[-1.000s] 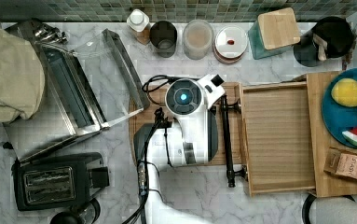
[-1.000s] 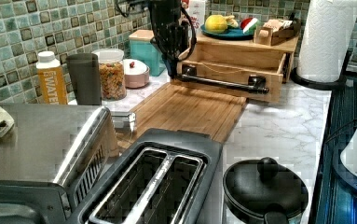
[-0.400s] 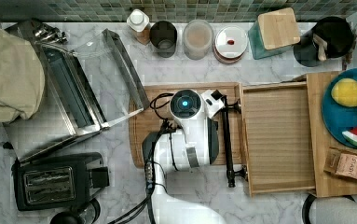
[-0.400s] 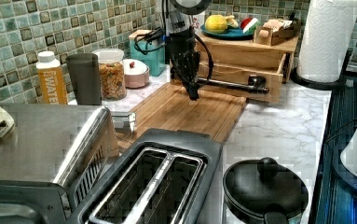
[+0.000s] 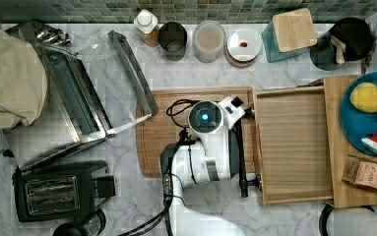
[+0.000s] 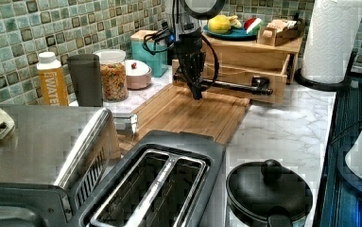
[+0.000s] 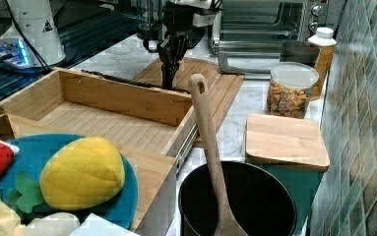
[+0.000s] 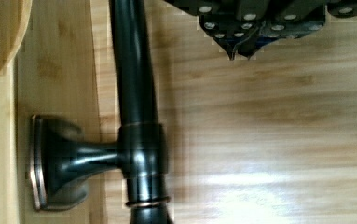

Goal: Close the drawer.

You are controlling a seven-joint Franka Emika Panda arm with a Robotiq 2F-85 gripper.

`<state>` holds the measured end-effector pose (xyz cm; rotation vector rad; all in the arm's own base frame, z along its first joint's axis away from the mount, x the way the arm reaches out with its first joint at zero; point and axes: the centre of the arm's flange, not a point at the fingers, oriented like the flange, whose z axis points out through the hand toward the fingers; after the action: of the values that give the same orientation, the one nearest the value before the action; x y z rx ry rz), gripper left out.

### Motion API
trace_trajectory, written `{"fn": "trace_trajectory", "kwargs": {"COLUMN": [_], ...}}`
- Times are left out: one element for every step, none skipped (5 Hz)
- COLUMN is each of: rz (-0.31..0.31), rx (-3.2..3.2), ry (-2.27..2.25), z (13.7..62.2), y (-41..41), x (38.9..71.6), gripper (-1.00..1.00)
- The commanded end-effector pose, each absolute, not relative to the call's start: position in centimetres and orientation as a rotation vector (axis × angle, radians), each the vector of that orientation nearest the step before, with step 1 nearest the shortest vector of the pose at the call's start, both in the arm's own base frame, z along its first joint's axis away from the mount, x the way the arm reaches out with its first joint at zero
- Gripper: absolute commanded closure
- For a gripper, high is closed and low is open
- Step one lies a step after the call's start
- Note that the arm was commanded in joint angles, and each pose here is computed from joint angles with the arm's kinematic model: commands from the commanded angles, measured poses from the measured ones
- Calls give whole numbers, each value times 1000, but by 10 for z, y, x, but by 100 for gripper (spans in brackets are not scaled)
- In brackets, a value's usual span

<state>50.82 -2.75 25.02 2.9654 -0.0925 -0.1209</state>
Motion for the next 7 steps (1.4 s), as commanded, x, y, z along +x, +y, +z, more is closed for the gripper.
{"fn": "trace_trajectory", "kwargs": {"rz": [-225,-195,-79,-92,-52,-74,-9], "rx": [2939,2932,2892,2904,2915,2904,2878], "ry": [-160,-146,-121,-88,-112,-192,-229], "z": [279,284,278,267,264,279,284], "y": [-128,-142,-173,-216,-248,-291,-339], "x": [478,474,479,485,474,463,454], "gripper": [100,100,100,100,100,100,100]}}
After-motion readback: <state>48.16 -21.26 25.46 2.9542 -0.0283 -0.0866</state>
